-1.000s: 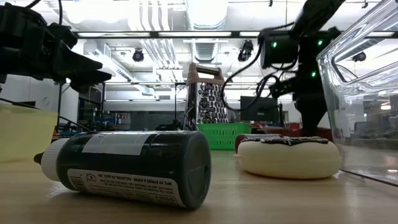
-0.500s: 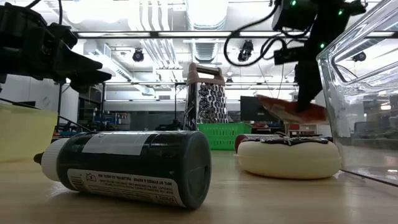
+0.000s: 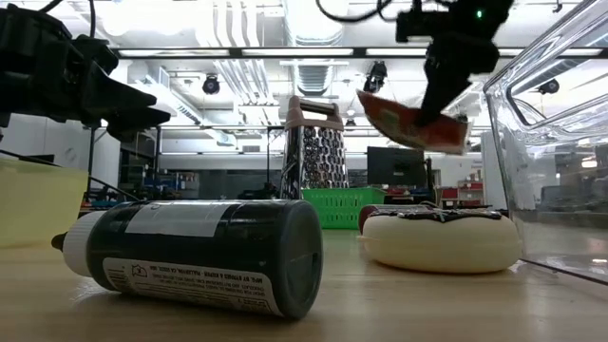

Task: Pick & Place Food Item
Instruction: Put the red popcorn pack into the transparent bin

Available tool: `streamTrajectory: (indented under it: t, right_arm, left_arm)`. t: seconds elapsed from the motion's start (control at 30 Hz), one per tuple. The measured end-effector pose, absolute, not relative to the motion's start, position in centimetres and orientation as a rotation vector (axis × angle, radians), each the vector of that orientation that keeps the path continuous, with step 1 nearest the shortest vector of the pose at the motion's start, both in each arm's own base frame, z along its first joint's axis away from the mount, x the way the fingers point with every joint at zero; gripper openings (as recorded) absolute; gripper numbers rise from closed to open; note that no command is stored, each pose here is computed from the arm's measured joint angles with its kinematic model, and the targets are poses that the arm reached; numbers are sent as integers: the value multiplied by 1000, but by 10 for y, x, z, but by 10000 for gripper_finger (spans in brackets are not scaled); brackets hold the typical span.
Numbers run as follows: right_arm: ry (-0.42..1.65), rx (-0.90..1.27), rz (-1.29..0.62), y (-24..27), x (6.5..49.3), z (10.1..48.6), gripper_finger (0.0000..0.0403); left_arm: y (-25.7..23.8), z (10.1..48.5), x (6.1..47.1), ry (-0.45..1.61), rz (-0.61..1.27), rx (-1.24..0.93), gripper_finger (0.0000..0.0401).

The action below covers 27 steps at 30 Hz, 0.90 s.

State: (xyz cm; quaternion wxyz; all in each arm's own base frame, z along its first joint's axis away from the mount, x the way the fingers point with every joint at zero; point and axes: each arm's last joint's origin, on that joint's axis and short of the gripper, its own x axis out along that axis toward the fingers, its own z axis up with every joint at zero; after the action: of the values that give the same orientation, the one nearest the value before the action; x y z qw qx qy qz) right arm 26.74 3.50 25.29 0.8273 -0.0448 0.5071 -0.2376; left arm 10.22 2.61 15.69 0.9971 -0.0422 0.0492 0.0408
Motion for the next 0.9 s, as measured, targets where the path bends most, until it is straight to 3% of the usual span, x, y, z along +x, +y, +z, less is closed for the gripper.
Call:
streamTrajectory:
  t: [0.5, 0.9]
  right_arm:
    - [1176, -213, -393, 111, 295, 266, 9]
    - [1182, -127, -423, 153, 277, 289, 10]
  left_arm:
    - [26, 157, 102, 99, 82, -85, 273]
    - [26, 157, 102, 99, 81, -84, 273]
